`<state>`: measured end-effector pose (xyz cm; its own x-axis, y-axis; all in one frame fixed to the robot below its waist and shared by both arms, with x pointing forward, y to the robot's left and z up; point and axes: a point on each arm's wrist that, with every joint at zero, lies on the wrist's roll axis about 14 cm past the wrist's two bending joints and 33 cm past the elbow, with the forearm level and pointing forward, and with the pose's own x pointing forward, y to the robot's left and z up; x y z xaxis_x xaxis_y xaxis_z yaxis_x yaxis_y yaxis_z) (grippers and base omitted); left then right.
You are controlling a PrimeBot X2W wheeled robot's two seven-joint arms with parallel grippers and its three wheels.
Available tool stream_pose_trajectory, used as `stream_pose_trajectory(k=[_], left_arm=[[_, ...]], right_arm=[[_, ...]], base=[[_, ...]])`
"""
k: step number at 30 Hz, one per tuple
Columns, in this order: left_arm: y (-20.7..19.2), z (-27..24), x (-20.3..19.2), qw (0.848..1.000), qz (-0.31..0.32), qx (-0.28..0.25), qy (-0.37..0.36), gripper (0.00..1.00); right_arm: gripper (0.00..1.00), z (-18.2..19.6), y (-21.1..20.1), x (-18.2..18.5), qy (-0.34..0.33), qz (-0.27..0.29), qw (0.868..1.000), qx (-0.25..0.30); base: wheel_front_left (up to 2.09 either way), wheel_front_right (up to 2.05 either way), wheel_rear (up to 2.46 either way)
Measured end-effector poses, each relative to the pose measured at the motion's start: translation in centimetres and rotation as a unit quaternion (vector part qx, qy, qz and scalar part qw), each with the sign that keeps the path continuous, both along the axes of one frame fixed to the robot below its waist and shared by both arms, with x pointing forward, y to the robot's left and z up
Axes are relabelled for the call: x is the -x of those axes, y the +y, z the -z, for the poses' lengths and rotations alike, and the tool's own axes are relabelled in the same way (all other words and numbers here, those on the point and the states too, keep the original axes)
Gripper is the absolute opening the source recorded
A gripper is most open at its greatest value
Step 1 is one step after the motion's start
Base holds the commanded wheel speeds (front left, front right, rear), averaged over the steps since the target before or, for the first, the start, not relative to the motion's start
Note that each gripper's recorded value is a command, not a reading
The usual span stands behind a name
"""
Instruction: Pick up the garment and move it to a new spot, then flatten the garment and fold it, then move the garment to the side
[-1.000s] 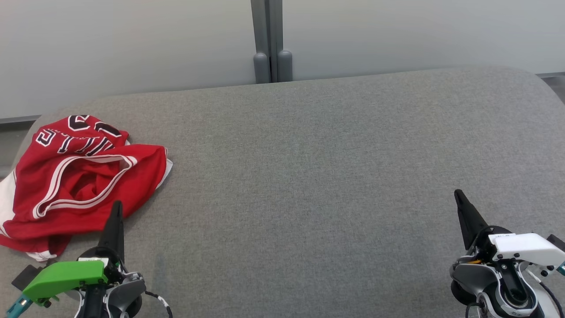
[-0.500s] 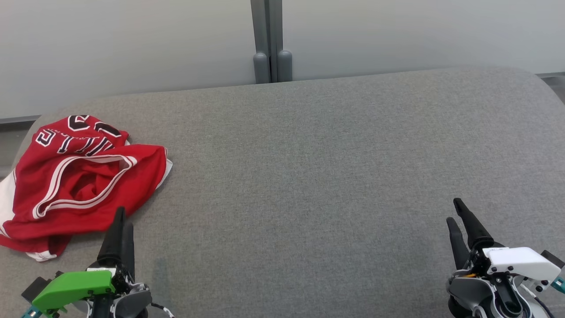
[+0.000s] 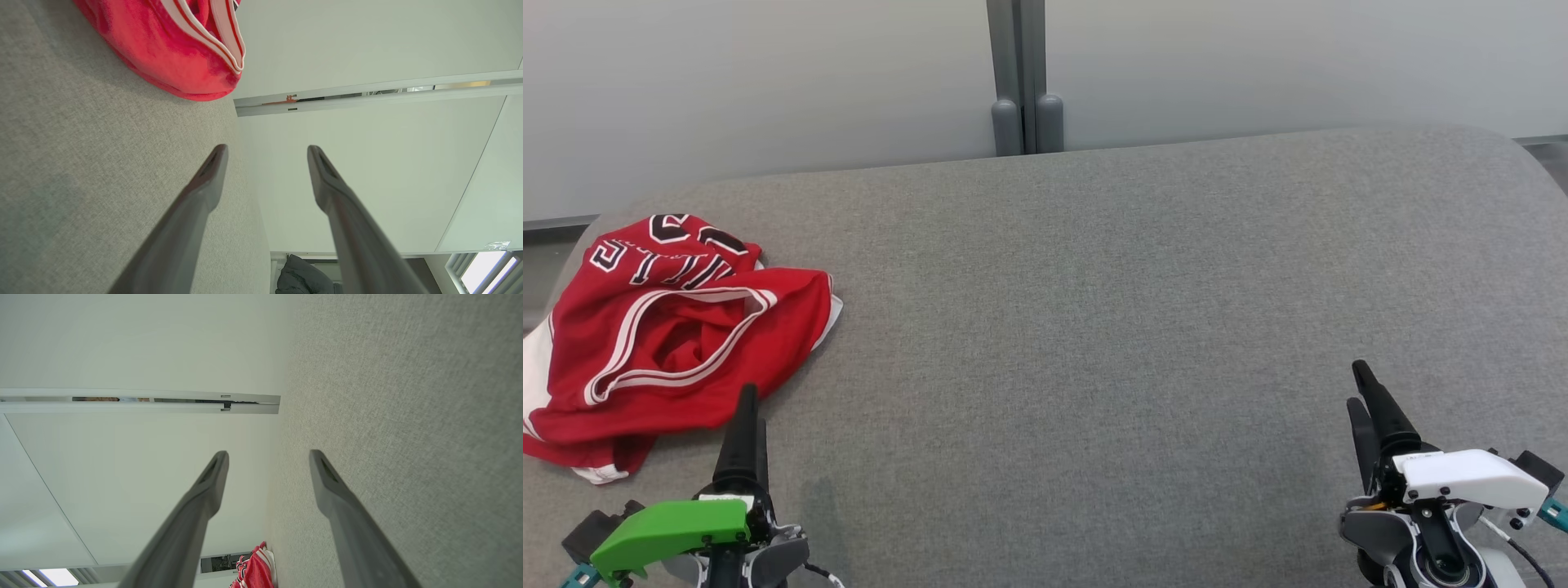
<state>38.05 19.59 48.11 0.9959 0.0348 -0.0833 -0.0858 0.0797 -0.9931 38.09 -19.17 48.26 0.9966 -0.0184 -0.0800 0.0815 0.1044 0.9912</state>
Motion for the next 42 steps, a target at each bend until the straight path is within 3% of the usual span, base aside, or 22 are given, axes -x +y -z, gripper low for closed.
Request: stream_pose_trajectory(k=[9,19,42], left_arm=[[-0.1,0.0,0.1,0.997,0.002,-0.072,0.005,1.00],[-0.8,-0.2,0.1,0.983,0.016,-0.180,0.007,1.00],[-2.3,-0.1,0.2,0.920,0.046,-0.389,0.004,1.00]], right_arm=[[1.00,0.0,0.2,0.0,0.003,-0.005,0.996,0.090],[1.00,-0.2,0.7,-0.3,-0.001,-0.018,0.982,0.190],[1.00,-0.5,1.8,-0.7,-0.017,-0.044,0.923,0.383]], base=[[0.00,0.00,0.00],[0.00,0.00,0.00],[0.00,0.00,0.00]])
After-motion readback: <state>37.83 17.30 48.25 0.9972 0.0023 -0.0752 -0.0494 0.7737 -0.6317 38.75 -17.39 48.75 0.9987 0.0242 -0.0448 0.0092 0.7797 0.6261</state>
